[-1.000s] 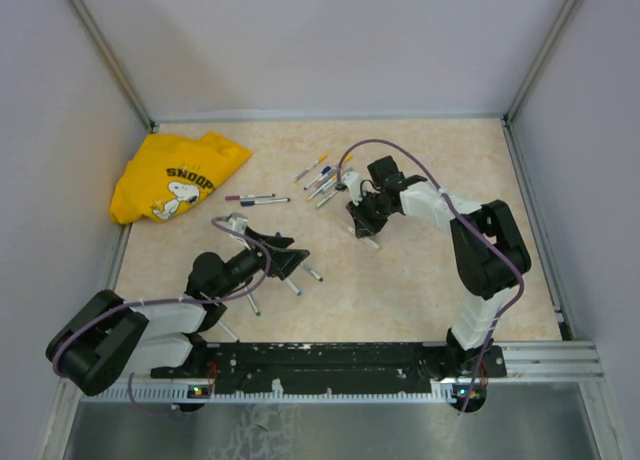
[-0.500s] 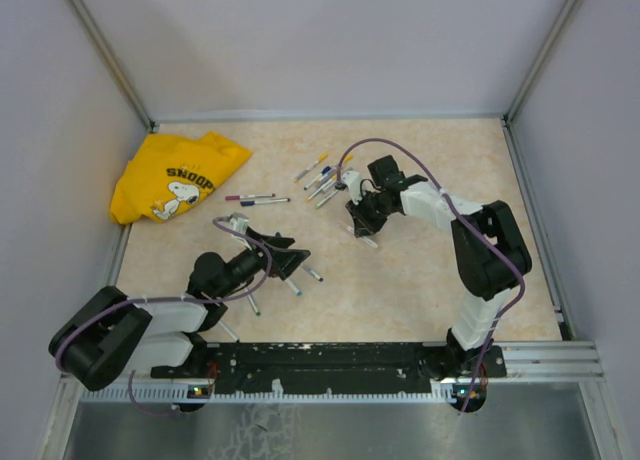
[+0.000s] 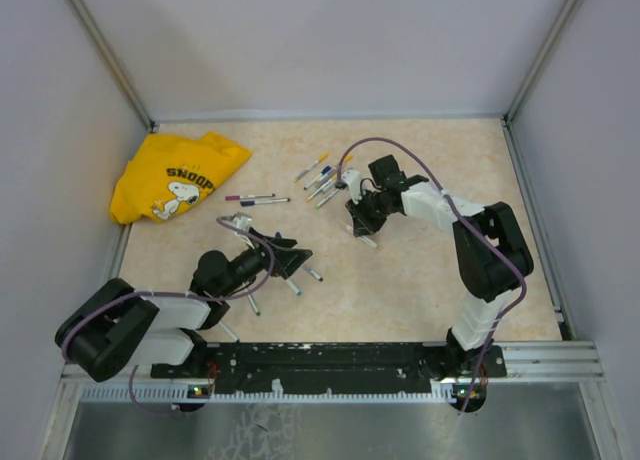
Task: Open the pen caps
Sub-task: Open the pen cap from the pen.
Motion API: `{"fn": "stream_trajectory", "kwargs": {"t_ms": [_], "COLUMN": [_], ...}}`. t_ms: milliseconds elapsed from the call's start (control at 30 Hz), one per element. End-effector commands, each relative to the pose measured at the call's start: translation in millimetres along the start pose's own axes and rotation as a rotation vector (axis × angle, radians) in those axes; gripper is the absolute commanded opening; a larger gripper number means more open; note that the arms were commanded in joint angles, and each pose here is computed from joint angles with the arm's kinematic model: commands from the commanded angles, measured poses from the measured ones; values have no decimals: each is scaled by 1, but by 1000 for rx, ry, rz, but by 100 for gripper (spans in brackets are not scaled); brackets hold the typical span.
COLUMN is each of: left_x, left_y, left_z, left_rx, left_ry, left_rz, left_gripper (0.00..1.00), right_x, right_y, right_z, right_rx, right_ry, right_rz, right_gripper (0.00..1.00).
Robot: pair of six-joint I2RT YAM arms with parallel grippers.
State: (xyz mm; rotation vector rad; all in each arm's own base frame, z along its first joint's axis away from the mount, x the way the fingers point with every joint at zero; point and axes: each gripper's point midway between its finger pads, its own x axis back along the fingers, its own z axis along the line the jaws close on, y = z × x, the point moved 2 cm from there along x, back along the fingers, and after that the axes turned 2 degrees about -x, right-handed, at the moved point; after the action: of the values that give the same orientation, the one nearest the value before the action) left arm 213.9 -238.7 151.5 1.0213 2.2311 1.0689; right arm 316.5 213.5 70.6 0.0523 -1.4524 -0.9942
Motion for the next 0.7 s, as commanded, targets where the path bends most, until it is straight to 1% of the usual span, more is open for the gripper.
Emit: {"fn": "stream_trajectory", "kwargs": {"t_ms": [0, 433, 667], "left_x": [-10, -22, -42], "left_y": [15, 8, 8], "left_z": [-12, -7, -5], "left_rx": [8, 60, 111], "left_ry": [-50, -41, -49], "left_rz": [-56, -31, -18], "left_gripper": [96, 96, 96], "right_x": [13, 17, 20], "right_y": [22, 29, 34], "right_z": [8, 13, 20], "right_rx": [43, 49, 44], "right_ry": [0, 13, 45], "right_rz": [-84, -119, -148], "right_gripper": [0, 0, 0]}}
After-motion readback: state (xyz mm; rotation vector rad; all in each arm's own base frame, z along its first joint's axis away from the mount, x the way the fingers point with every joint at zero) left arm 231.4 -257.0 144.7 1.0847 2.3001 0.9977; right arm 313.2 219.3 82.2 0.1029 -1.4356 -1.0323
